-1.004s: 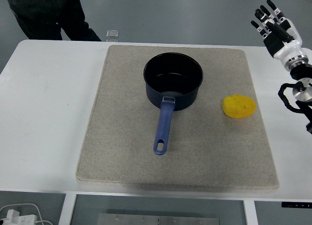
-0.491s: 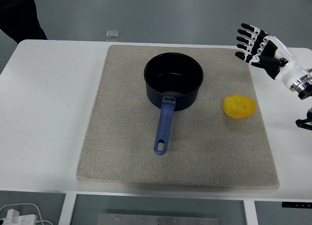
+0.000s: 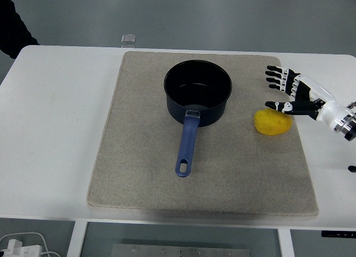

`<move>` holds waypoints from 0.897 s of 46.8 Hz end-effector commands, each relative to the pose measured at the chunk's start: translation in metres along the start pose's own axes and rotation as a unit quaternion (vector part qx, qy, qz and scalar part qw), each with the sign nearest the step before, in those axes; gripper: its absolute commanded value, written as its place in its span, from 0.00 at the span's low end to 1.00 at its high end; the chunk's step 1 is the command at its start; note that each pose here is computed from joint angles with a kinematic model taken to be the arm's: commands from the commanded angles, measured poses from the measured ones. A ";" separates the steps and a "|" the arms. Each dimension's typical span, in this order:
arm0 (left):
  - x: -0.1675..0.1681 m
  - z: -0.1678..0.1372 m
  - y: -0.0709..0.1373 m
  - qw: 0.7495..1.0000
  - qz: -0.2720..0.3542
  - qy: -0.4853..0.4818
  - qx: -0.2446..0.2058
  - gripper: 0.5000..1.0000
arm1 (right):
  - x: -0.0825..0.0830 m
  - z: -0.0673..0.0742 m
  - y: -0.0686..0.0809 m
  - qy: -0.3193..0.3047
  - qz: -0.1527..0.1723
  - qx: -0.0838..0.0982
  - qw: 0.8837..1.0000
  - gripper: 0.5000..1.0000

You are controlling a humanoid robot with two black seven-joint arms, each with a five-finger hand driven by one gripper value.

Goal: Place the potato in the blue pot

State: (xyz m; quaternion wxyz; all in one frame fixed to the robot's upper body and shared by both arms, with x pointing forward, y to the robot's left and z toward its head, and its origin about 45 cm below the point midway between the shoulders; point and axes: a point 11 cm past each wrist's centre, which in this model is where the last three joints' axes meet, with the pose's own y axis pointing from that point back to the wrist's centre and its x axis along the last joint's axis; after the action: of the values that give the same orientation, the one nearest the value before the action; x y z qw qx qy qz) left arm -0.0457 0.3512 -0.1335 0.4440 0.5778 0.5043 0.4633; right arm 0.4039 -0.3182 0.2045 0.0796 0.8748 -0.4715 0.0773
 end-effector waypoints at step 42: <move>-0.001 0.000 0.000 1.000 -0.001 -0.001 0.000 0.99 | 0.000 0.029 0.029 0.117 -0.026 -0.064 0.991 0.83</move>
State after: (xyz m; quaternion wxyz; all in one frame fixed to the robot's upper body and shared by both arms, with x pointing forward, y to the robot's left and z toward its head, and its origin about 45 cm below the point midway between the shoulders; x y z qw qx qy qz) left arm -0.0456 0.3502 -0.1337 0.4452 0.5776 0.5046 0.4622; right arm 0.3812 -0.3414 0.1791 0.1927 0.8651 -0.4393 0.1464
